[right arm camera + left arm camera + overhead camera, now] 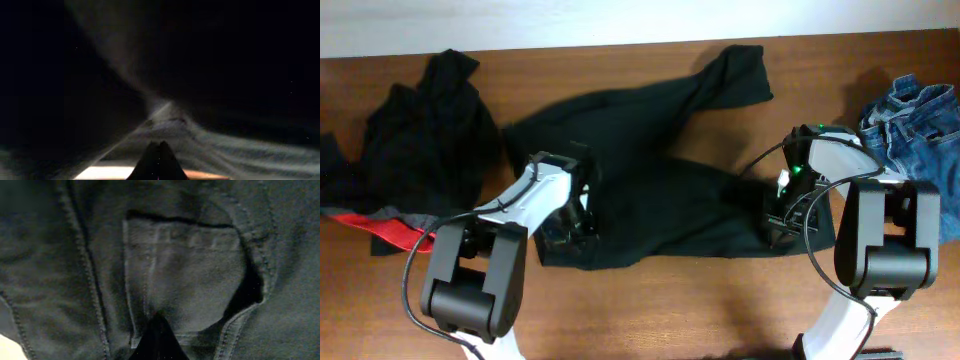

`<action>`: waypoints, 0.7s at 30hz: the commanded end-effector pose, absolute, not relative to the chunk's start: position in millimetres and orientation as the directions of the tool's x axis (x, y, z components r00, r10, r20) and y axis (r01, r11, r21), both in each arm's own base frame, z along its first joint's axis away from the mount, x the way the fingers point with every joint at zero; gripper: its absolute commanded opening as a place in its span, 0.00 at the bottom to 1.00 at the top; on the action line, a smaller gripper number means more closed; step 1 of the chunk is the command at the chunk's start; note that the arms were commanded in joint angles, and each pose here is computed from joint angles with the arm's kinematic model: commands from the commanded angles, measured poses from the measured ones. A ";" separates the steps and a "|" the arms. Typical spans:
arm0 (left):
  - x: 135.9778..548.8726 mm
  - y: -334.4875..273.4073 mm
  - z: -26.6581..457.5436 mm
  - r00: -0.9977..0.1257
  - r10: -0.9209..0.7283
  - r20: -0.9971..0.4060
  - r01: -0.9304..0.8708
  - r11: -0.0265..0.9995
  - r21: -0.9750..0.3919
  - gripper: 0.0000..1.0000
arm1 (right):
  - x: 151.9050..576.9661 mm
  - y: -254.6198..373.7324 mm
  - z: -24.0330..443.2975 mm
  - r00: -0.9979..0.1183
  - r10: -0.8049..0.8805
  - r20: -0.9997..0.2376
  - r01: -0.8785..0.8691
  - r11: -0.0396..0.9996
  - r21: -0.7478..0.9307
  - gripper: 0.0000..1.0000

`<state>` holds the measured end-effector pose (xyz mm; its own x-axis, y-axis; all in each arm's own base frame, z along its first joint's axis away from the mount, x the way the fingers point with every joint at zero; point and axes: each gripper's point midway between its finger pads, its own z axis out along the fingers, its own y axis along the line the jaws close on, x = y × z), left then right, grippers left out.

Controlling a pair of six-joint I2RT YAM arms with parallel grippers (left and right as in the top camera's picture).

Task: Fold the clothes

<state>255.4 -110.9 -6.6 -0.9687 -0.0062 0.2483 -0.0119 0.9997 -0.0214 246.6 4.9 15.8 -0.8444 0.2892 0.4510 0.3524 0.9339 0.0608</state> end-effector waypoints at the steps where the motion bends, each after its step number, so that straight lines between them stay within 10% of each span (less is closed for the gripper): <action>1: 200.6 -105.8 -30.1 -0.904 -0.011 0.428 0.002 1.000 0.031 0.01 | 239.8 4.4 33.0 -0.852 0.286 0.438 0.350 0.934 0.071 0.04; 17: 285.4 -79.6 -14.6 -0.985 -0.137 0.108 -0.131 0.989 0.065 0.01 | 377.2 0.7 104.3 -0.944 0.216 -0.250 0.150 0.955 0.256 0.05; 20: 323.4 -88.5 22.2 -0.994 -0.089 -0.059 -0.089 0.996 -0.004 0.04 | 425.5 -4.0 133.7 -0.869 0.225 -0.441 0.111 0.957 0.269 0.35; 21: 334.4 -90.8 35.7 -0.989 -0.089 -0.114 -0.088 0.996 -0.019 0.18 | 440.1 -5.5 142.5 -0.832 0.252 -0.494 0.119 0.951 0.285 0.40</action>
